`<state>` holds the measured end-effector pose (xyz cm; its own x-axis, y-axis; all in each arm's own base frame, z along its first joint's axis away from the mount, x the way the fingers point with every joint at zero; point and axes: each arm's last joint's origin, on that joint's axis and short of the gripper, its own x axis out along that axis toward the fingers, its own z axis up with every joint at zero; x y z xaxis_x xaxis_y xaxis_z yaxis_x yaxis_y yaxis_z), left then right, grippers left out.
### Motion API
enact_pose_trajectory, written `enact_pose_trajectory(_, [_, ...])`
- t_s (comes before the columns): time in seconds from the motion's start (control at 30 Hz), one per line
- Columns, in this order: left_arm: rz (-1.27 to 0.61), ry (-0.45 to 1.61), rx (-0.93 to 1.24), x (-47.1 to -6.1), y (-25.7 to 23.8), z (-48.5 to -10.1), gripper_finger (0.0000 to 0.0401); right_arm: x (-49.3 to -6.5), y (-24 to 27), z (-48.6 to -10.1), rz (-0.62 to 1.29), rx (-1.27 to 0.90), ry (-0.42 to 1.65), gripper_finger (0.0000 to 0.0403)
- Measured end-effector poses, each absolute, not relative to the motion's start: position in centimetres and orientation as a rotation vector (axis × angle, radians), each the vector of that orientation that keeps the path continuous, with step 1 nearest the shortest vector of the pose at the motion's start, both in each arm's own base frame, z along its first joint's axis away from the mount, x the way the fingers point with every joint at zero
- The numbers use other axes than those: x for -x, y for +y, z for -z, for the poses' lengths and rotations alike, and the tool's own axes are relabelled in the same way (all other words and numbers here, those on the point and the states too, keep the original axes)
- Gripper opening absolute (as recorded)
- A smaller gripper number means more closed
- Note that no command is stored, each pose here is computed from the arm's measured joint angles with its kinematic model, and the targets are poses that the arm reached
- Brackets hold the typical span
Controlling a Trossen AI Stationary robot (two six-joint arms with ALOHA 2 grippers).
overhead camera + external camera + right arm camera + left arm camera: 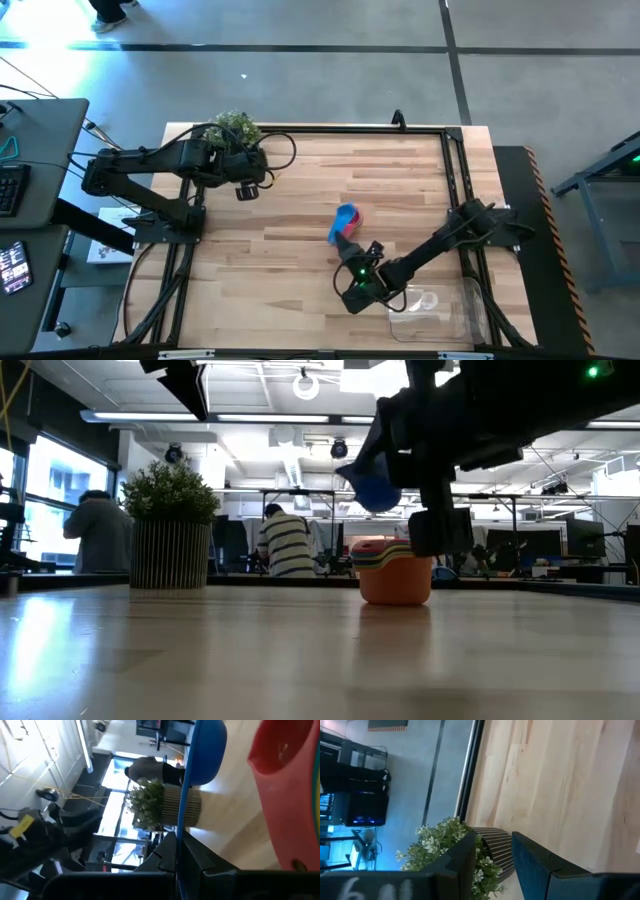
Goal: Nest measuring cups in basket
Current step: Stack the blue measuring cup on the red measuring cup
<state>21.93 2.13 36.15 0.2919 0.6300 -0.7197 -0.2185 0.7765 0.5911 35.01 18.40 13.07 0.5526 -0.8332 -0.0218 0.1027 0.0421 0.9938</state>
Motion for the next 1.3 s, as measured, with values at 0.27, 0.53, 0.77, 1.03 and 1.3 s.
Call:
enact_pose_trajectory(0.27, [-0.586,1.142,-0.418,-21.9,2.1,-36.2,0.0115,-35.0,18.4,-12.7,0.800,-1.398,-0.675,0.0000])
enact_pose_trajectory(0.53, [-0.585,1.142,-0.419,-21.9,2.1,-36.2,0.0115,-34.9,17.9,-12.3,0.816,-1.385,-0.641,0.0000])
enact_pose_trajectory(0.77, [-0.585,1.142,-0.418,-22.0,2.1,-36.2,0.0115,-34.6,17.7,-11.9,0.845,-1.318,-0.576,0.0000])
enact_pose_trajectory(1.03, [-0.572,1.147,-0.432,-22.0,2.1,-36.2,0.0115,-33.5,17.5,-13.1,0.877,-1.267,-0.395,0.0000])
enact_pose_trajectory(1.3, [-0.558,1.145,-0.421,-22.0,2.1,-36.1,0.0115,-33.9,16.5,-13.1,0.906,-1.295,-0.332,0.0000])
